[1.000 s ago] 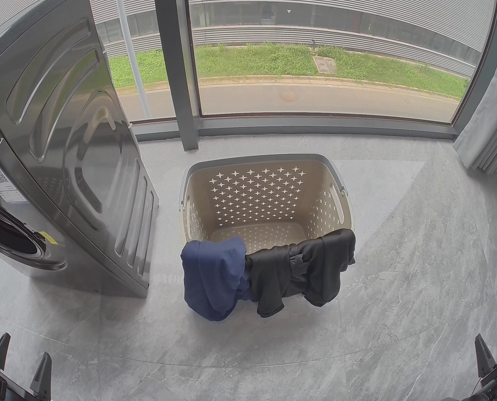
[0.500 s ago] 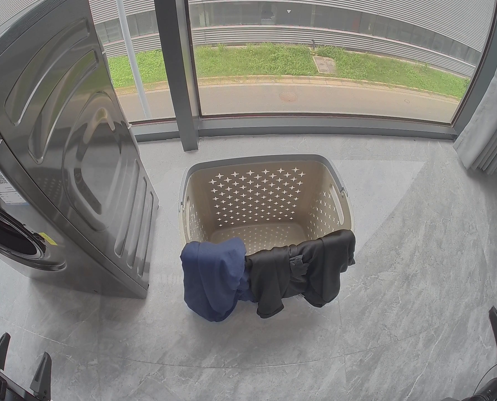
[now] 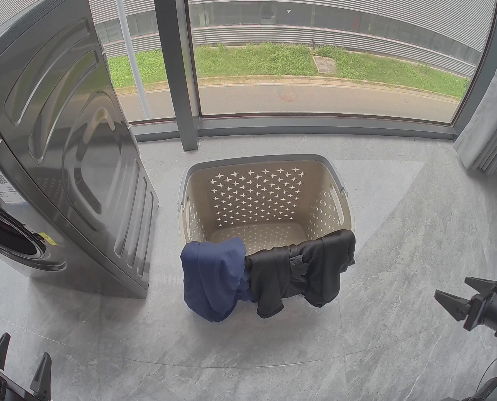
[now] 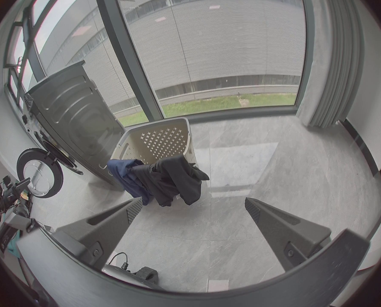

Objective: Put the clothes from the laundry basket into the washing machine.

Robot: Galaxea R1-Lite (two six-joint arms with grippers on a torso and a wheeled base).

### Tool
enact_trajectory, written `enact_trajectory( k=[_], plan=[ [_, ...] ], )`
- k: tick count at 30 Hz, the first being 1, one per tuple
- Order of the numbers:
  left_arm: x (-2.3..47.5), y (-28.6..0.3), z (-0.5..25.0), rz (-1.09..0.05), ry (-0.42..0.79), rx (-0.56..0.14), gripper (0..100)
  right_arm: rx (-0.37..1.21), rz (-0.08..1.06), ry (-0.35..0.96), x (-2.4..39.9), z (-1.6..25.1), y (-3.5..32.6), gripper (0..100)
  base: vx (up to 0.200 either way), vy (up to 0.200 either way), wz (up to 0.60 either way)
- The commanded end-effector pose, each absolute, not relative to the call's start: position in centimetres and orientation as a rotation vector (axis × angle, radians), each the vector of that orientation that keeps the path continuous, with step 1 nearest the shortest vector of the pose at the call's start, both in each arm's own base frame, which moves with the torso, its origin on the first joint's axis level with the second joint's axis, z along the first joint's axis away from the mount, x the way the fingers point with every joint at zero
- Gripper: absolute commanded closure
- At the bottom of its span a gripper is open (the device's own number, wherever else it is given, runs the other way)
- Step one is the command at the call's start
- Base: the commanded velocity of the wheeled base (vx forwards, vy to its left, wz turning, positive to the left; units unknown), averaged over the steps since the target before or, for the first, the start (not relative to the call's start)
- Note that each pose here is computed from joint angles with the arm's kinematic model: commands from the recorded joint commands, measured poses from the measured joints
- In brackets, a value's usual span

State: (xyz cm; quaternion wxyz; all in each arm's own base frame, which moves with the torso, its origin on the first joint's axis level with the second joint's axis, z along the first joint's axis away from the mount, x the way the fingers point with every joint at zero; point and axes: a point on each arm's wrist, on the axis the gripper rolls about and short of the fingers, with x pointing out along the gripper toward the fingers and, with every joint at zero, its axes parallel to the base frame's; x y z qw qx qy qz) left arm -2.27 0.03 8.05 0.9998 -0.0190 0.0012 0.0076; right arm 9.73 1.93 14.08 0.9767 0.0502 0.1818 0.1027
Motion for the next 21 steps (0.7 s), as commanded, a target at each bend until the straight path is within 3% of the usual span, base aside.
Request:
enact_trajectory(
  k=[1, 21],
  plan=[
    [-2.3, 0.0, 7.6, 0.015, 0.006, -0.038, 0, 0.092, 0.212, 0.594, 17.0, 10.1, 4.6, 0, 0.0, 0.0, 0.0],
    [-2.3, 0.0, 7.6, 0.015, 0.006, -0.038, 0, 0.064, 0.29, 0.648, 24.3, 7.6, 10.4, 0, 0.0, 0.0, 0.0]
  ],
)
